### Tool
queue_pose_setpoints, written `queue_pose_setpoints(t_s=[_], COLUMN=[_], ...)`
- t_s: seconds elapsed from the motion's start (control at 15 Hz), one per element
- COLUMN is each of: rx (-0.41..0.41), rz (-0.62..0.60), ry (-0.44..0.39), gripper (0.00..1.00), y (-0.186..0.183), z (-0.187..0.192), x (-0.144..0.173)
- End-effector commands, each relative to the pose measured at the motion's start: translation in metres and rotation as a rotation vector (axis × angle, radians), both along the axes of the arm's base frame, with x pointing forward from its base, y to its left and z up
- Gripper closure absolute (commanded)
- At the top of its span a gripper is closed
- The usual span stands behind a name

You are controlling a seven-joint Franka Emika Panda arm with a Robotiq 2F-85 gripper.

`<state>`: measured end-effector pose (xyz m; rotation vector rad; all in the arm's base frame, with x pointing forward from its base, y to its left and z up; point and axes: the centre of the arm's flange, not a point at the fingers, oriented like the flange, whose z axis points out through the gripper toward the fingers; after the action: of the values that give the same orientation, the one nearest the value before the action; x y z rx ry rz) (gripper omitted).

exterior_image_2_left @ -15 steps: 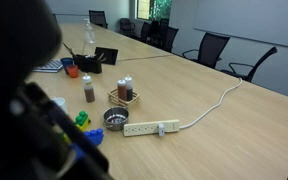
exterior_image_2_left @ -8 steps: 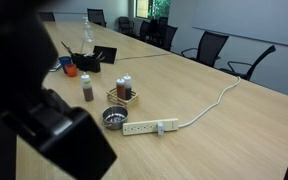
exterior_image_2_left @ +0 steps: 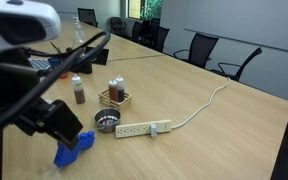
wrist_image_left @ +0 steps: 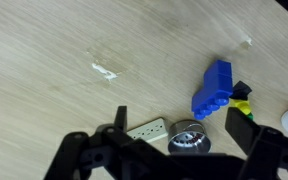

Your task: Move the white cup to the right of the blue legos

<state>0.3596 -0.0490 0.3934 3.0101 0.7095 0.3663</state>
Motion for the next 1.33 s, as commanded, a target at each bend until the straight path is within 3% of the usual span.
queue_pose_setpoints(t_s=[0.0,0.27,0.8,1.27], rx=[0.000,-0.021,-0.105,-0.121], rz=[0.001,0.009,0.182,0.318], ry=[-0.001,-0.005,0.054,0.030], gripper=[0.00,0.00,0.00,0.00], y=[-0.001,0.004,0.090,0.142], z=[0.000,-0.003,-0.066,-0.111], x=[0.000,0.002,0.026,0.032])
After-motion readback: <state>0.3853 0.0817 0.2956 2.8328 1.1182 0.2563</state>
